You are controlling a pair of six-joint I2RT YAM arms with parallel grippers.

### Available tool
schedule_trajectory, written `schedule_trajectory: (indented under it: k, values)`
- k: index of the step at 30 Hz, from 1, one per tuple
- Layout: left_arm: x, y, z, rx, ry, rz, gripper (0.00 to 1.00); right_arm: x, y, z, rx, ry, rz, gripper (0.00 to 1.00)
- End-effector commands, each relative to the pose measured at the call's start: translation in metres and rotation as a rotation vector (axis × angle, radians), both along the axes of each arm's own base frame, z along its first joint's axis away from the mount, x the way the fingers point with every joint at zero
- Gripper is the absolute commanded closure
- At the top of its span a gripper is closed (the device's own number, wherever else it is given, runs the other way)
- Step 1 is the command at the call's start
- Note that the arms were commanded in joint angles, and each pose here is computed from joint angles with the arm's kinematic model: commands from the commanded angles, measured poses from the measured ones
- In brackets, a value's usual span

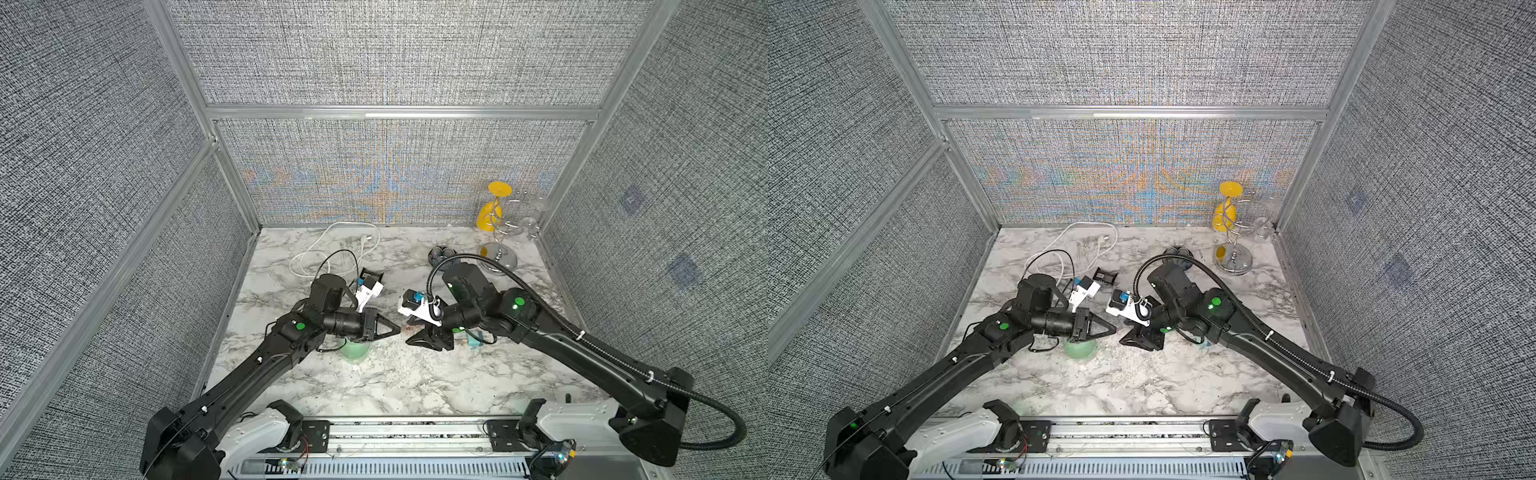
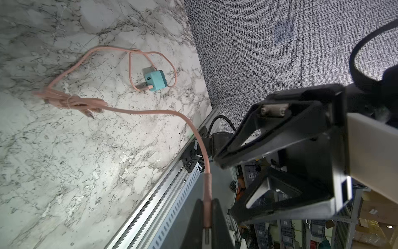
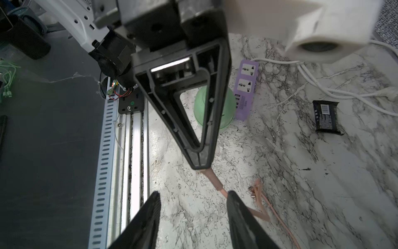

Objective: Charge the cordless meat grinders
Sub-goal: Pick up the charging cable from the center of the board.

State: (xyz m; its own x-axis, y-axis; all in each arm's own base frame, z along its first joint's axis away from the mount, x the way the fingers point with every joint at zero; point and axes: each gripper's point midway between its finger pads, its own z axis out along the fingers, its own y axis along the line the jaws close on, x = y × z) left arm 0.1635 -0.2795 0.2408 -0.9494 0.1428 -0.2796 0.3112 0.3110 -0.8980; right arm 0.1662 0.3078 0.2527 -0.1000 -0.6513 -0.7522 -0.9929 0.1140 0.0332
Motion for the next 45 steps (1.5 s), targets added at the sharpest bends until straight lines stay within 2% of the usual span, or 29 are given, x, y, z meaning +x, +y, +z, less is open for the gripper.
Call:
schedule_trajectory:
  k: [1, 6, 12, 17, 21, 34, 45]
  values:
    - [-0.005, -0.002, 0.003, -0.02, -0.002, -0.047, 1.0, -0.002, -0.003, -0.004, -0.034, -0.064, 0.037, 0.46]
    - [-0.007, -0.003, 0.0, -0.018, 0.023, -0.07, 1.0, 0.007, 0.002, 0.001, -0.046, -0.159, 0.039, 0.45]
    - [-0.01, -0.003, 0.004, -0.031, 0.019, -0.08, 1.0, 0.014, 0.007, -0.004, -0.089, -0.2, 0.071, 0.46]
    - [-0.011, -0.002, 0.005, -0.032, 0.017, -0.082, 1.0, 0.01, 0.011, -0.006, -0.105, -0.165, 0.109, 0.54]
    - [-0.011, -0.003, 0.005, -0.032, 0.02, -0.087, 1.0, 0.007, 0.009, -0.011, -0.129, -0.155, 0.115, 0.65]
    - [-0.01, -0.004, 0.004, -0.03, 0.023, -0.087, 1.0, 0.008, 0.004, -0.013, -0.137, -0.168, 0.09, 0.73]
    - [-0.011, -0.003, 0.002, -0.029, 0.029, -0.089, 1.0, 0.009, 0.008, -0.016, -0.15, -0.16, 0.1, 0.86]
